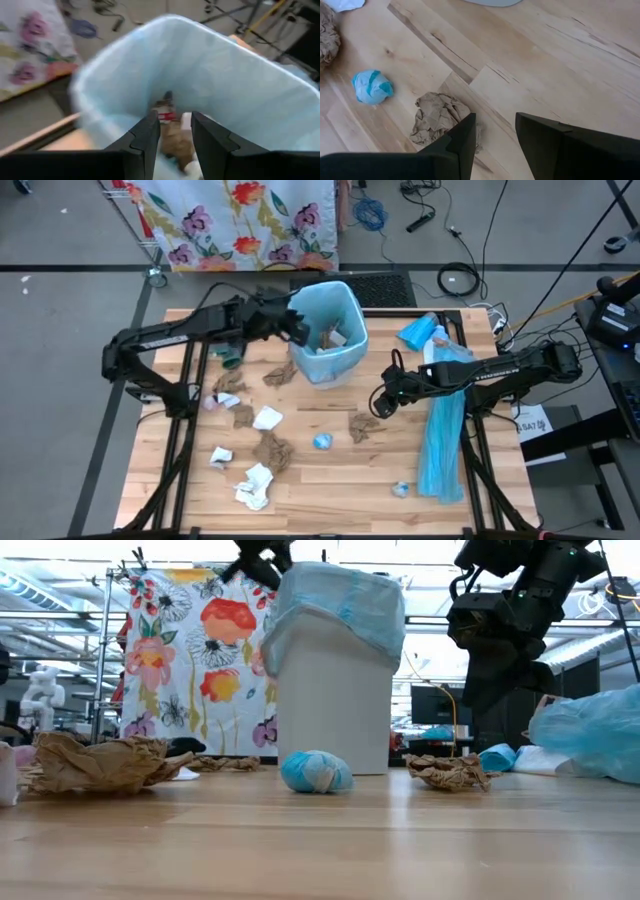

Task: Place trash/remove bag and relplace
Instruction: Put the blue plastic into the trash bin

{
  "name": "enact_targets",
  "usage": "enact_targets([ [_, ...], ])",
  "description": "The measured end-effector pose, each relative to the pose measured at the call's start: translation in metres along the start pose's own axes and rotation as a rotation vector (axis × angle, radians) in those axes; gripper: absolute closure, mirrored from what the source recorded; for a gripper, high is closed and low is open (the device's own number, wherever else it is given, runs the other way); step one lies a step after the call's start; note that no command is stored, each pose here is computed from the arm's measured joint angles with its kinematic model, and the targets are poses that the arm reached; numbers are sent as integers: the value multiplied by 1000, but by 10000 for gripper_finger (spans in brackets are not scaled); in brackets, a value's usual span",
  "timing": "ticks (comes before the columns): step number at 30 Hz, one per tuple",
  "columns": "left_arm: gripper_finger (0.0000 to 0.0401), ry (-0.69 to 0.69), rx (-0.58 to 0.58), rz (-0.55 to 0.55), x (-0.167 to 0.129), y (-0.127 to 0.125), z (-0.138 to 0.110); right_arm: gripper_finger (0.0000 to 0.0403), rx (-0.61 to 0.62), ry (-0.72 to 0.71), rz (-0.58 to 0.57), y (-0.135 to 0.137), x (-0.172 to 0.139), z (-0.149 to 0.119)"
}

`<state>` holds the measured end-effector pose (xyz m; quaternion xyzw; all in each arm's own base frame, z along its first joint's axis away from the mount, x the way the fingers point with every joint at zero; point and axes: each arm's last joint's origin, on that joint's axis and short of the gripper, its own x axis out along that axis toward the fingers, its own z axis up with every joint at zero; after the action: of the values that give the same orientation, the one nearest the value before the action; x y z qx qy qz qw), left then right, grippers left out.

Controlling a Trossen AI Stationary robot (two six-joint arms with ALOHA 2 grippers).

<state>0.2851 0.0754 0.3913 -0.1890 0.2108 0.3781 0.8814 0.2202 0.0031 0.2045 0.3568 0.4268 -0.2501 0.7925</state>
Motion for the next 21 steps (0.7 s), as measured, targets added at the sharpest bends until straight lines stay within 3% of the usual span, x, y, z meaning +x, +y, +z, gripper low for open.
enact_targets([
  [4, 296, 33, 18, 82, -29, 1, -14, 273, 0, 1, -1, 0, 0, 0],
  [10, 301, 207, -11, 258, -63, 5, -54, 273, -13, 1, -1, 0, 0, 0],
  [18, 302, 491, -45, 419, -77, 8, -131, 273, -46, 0, 0, 0, 0, 0],
  [21, 302, 577, -77, 432, -77, 17, -158, 273, -53, 0, 0, 0, 0, 0],
])
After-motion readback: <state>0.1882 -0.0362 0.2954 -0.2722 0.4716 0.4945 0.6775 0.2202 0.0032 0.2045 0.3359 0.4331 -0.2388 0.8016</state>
